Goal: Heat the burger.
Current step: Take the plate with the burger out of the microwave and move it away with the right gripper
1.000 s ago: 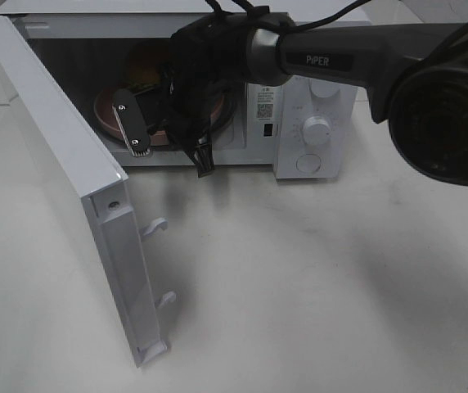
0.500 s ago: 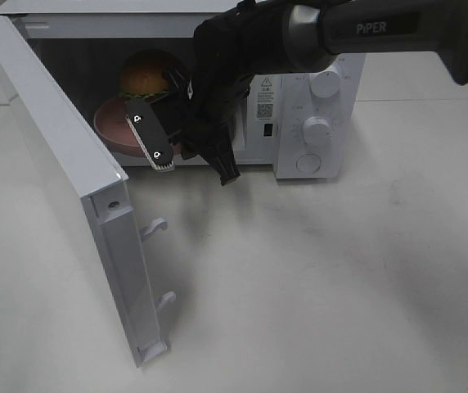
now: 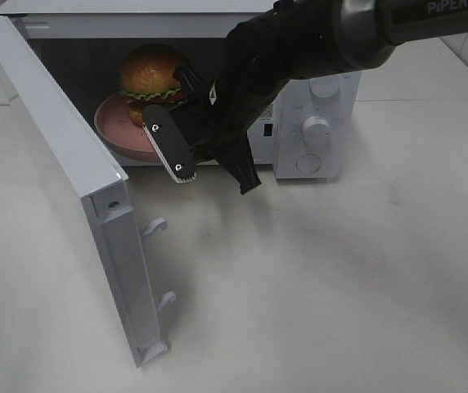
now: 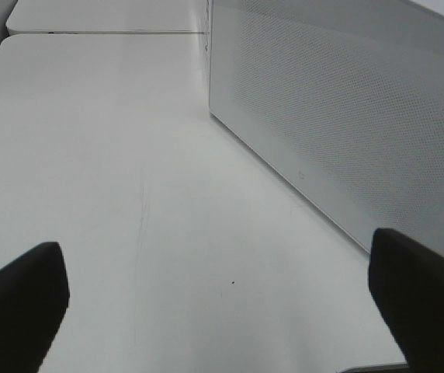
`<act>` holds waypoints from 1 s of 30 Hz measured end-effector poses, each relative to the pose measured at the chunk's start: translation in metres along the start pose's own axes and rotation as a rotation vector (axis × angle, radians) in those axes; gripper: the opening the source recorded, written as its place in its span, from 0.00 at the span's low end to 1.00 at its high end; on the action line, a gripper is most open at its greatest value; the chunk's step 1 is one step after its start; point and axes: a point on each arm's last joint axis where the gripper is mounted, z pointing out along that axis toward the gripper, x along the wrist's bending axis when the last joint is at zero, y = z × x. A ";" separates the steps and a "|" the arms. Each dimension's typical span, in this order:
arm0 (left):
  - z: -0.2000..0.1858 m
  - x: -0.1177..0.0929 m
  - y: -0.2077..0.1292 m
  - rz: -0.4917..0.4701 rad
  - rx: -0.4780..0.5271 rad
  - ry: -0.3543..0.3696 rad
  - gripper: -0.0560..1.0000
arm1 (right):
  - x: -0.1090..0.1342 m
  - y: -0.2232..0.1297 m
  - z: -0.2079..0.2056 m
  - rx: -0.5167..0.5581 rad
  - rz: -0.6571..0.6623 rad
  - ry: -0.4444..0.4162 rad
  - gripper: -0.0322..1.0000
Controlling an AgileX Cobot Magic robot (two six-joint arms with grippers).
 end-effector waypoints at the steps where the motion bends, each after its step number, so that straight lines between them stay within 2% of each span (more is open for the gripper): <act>1: 0.000 0.000 0.000 0.000 0.000 0.000 0.99 | 0.001 0.000 -0.003 0.000 -0.009 0.001 0.12; 20: 0.000 0.000 0.000 0.000 0.000 0.000 0.99 | 0.026 -0.007 -0.058 -0.021 -0.079 0.001 0.12; 30: 0.000 0.000 0.000 0.000 0.000 0.000 0.99 | 0.058 -0.011 -0.102 -0.021 -0.090 0.014 0.12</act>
